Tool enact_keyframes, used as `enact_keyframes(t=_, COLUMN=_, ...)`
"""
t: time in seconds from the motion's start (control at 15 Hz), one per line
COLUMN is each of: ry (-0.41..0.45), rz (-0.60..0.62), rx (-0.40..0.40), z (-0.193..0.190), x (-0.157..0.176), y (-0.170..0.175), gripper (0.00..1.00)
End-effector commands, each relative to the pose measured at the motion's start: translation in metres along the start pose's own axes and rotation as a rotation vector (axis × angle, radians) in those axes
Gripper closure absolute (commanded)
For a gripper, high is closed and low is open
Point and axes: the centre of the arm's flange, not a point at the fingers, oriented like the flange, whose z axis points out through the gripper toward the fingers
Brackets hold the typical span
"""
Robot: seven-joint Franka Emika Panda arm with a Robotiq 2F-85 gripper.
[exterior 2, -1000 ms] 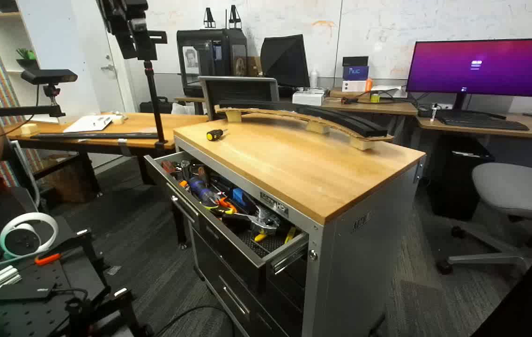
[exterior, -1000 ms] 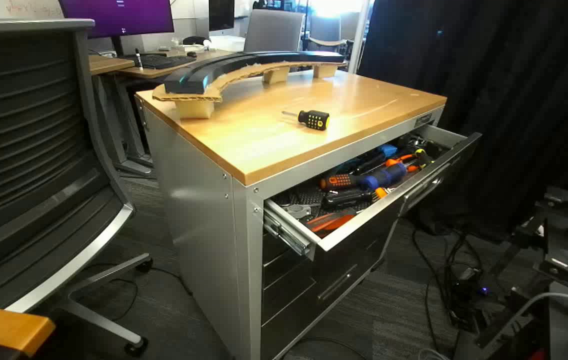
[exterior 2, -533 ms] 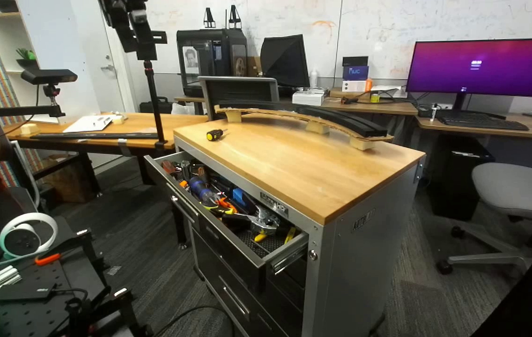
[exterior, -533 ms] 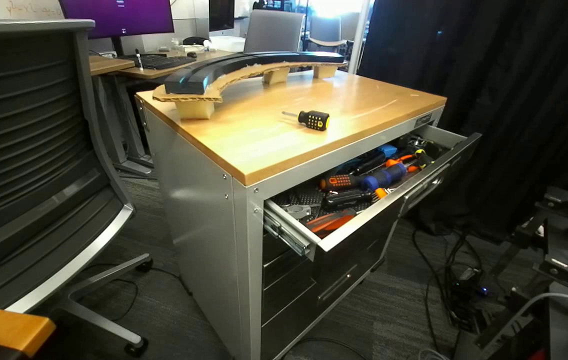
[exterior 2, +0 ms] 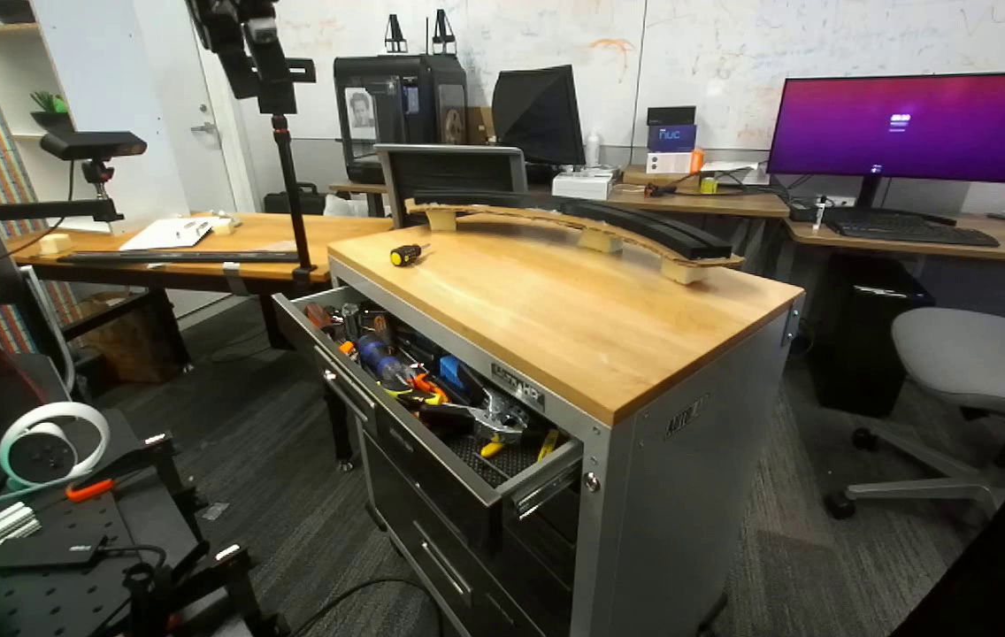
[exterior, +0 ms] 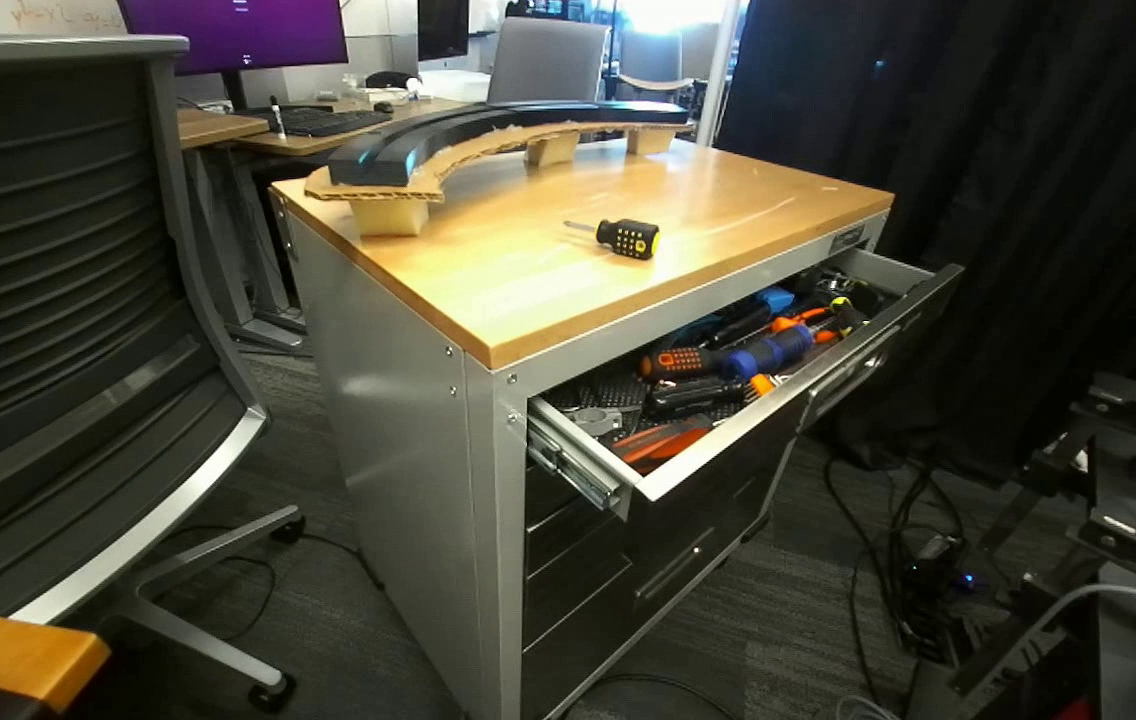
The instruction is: Put the screwdriver in the open drawer then close it
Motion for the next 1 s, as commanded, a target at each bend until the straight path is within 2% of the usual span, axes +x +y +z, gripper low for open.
enact_keyframes(t=0.0, ry=-0.010, rz=-0.006, rx=0.001, z=0.007, x=0.002, y=-0.004, gripper=0.00)
enact_keyframes(t=0.27, ry=-0.045, rz=-0.009, rx=0.032, z=0.045, x=0.012, y=-0.034, gripper=0.00)
enact_keyframes(t=0.67, ry=0.009, rz=0.067, rx=0.154, z=0.113, x=0.022, y=-0.132, gripper=0.00)
enact_keyframes(t=0.93, ry=0.047, rz=0.172, rx=0.234, z=0.151, x=0.032, y=-0.172, gripper=0.00)
